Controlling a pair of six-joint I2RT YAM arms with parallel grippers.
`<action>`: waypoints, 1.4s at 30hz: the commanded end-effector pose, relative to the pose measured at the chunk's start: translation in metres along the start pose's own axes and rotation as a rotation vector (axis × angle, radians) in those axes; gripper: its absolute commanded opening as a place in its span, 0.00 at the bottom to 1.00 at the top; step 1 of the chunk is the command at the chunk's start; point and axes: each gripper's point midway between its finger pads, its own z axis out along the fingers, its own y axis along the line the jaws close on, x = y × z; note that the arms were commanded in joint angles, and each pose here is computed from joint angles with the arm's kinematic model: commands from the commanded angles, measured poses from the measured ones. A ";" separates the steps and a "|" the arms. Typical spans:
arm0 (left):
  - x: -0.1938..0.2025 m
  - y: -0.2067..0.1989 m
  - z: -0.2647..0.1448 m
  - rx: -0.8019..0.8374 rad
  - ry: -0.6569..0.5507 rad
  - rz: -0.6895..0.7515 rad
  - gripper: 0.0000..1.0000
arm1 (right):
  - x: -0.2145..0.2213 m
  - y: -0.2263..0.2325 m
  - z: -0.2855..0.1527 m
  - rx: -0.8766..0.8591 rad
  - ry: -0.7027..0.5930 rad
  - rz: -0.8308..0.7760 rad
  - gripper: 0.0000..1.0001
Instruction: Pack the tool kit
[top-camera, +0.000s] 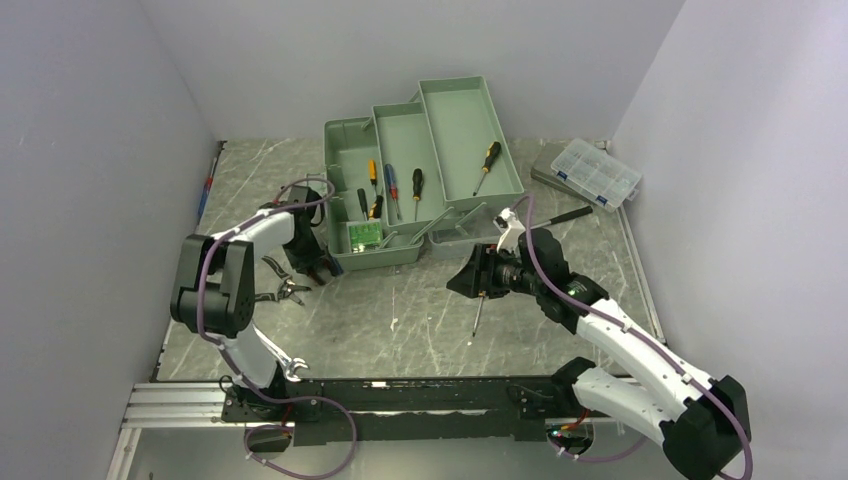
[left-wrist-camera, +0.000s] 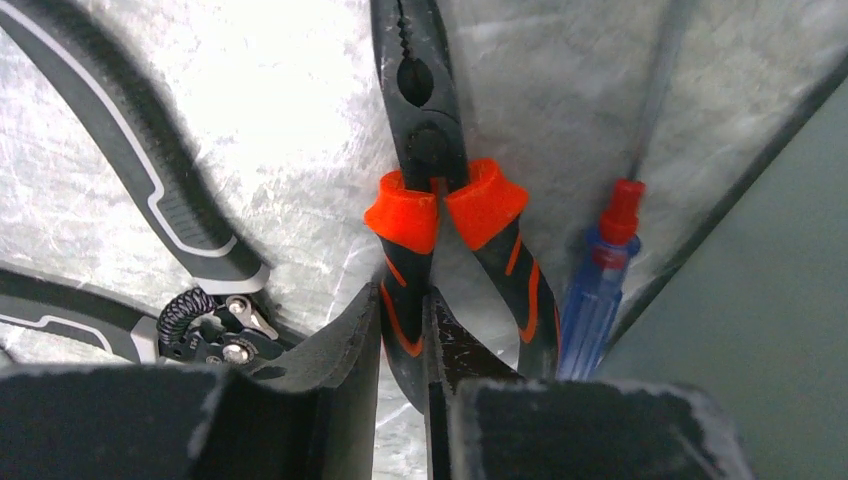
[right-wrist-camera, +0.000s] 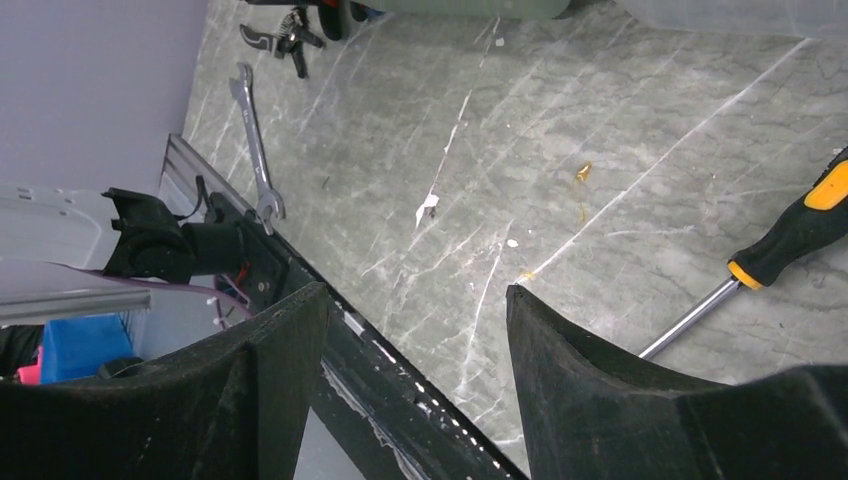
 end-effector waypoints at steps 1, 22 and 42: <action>0.051 0.012 -0.002 0.005 0.144 0.070 0.00 | -0.022 0.019 -0.006 -0.050 -0.080 -0.021 0.68; 0.145 -0.031 -0.061 0.491 0.145 0.177 0.00 | 0.034 0.036 0.053 -0.126 0.101 0.113 0.66; 0.203 -0.070 -0.078 0.686 0.186 0.290 0.00 | 0.106 0.044 0.103 -0.176 0.226 0.247 0.66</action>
